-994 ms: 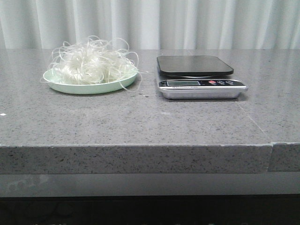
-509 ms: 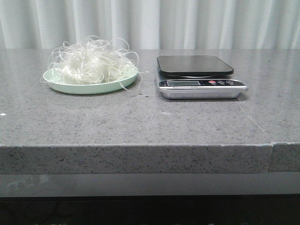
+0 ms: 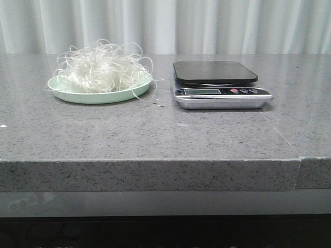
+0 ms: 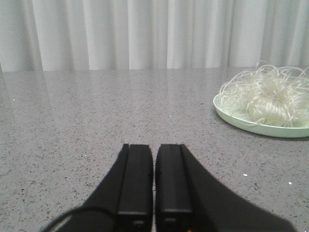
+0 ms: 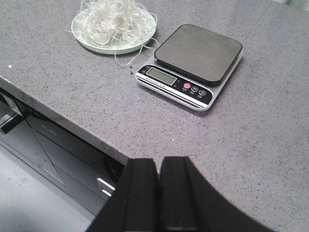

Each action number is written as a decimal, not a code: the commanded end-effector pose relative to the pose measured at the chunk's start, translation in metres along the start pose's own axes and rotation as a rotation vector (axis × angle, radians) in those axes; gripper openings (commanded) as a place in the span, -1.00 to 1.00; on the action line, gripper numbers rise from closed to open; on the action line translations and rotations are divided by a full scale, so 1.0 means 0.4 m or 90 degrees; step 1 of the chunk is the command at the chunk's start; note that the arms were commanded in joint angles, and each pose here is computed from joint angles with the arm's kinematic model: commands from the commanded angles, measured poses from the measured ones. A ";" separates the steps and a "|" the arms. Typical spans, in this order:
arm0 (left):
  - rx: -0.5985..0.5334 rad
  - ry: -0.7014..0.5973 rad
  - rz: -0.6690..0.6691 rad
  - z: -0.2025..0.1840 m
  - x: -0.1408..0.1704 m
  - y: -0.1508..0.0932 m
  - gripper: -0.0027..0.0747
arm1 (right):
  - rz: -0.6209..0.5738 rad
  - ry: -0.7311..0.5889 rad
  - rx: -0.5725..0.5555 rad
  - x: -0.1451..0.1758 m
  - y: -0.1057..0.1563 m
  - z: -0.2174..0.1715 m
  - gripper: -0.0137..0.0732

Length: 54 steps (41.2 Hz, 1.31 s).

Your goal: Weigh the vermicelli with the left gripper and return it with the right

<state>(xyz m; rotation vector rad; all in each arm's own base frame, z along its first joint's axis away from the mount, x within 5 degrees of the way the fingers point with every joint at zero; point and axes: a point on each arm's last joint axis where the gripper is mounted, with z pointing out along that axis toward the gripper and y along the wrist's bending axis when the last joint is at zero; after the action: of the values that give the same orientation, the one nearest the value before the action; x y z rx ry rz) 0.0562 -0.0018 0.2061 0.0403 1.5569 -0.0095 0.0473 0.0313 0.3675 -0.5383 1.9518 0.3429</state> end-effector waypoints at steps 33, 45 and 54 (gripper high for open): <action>-0.001 -0.063 -0.013 -0.004 -0.016 0.000 -0.57 | 0.059 -0.281 0.302 0.337 -0.064 0.127 -0.28; -0.001 -0.063 -0.013 -0.004 -0.016 0.000 -0.57 | 0.053 -0.317 0.305 0.374 -0.070 0.153 -0.28; -0.001 -0.063 -0.013 -0.004 -0.016 0.000 -0.57 | 0.043 -0.363 0.313 0.360 -0.071 0.144 -0.28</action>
<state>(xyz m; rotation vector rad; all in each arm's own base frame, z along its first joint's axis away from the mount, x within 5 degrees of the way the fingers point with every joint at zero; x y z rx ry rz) 0.0561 -0.0018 0.2065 0.0398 1.5528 -0.0099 0.0567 0.0036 0.1985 -0.0475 1.5645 0.0440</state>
